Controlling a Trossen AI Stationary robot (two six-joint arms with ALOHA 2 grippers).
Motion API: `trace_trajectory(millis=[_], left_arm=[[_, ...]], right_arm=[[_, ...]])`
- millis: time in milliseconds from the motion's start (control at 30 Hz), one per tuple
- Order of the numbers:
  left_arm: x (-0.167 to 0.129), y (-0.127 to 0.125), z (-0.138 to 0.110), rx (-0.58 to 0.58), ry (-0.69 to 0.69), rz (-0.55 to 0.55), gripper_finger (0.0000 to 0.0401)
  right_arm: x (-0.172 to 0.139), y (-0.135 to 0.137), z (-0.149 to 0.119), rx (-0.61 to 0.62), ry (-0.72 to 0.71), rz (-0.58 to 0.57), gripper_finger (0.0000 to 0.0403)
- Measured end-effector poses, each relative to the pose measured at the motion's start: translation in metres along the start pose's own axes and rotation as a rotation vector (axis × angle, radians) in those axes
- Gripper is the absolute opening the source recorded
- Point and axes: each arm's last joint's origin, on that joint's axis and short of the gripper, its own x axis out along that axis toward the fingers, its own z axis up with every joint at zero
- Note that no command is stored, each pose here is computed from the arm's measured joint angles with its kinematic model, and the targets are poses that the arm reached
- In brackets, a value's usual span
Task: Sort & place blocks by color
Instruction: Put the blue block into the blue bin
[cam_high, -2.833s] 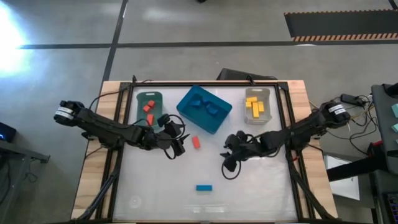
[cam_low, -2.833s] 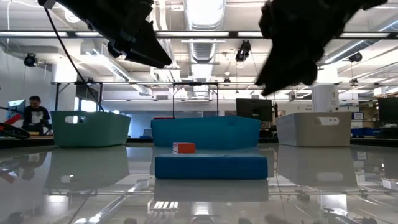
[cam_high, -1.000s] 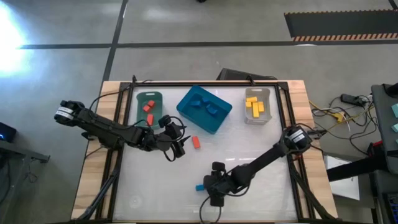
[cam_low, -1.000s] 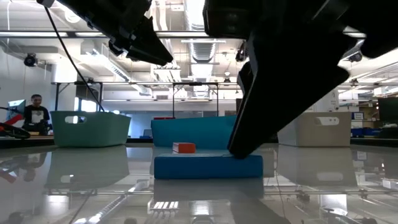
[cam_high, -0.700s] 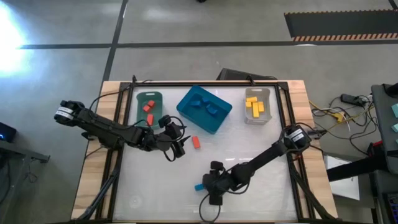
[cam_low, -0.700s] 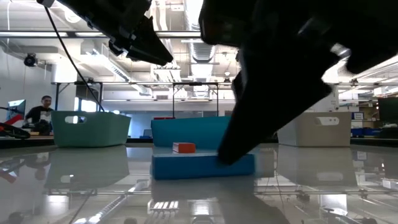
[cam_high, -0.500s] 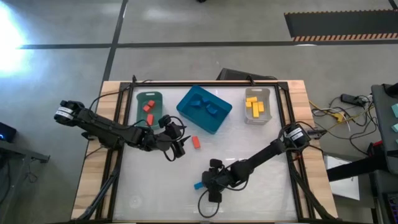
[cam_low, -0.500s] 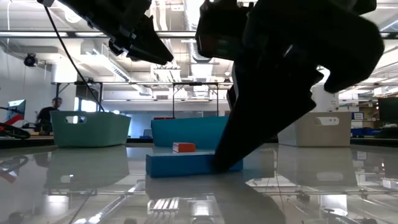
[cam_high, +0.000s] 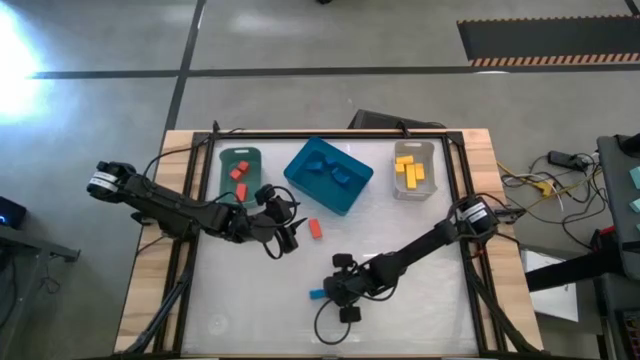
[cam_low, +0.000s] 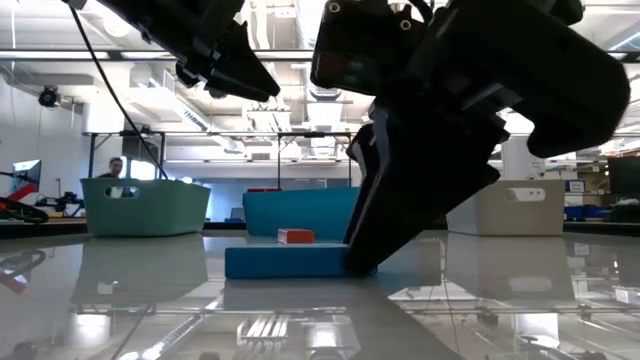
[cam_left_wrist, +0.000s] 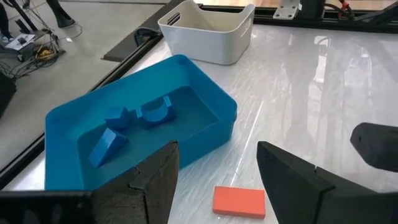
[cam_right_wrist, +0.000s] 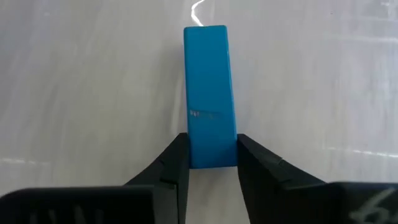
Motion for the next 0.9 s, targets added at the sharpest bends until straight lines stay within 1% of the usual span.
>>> trace_trajectory(millis=[100, 267, 433, 533, 700, 800, 900], left_arm=[[0.0, 0.0, 0.001, 0.003, -0.002, 0.003, 0.02], [-0.002, 0.001, 0.003, 0.004, -0.015, 0.016, 0.02], [-0.007, 0.005, 0.008, 0.034, -0.041, 0.044, 0.02], [-0.012, 0.008, 0.014, 0.072, -0.065, 0.059, 0.02], [-0.023, 0.015, 0.028, 0.154, -0.137, 0.108, 0.02], [-0.029, 0.02, 0.034, 0.207, -0.168, 0.159, 0.02], [-0.033, 0.025, 0.037, 0.246, -0.177, 0.237, 0.02]], right_arm=[[-0.007, -0.002, 0.001, -0.007, 0.013, -0.003, 0.009], [-0.033, -0.008, 0.01, 0.006, -0.002, -0.016, 0.009], [-0.065, -0.021, 0.016, 0.022, 0.003, -0.094, 0.009], [-0.087, -0.04, 0.015, 0.055, 0.047, -0.188, 0.009], [-0.12, -0.082, 0.017, 0.188, 0.067, -0.345, 0.009], [-0.129, -0.11, 0.02, 0.254, 0.056, -0.406, 0.009], [-0.131, -0.138, 0.022, 0.295, 0.057, -0.447, 0.009]])
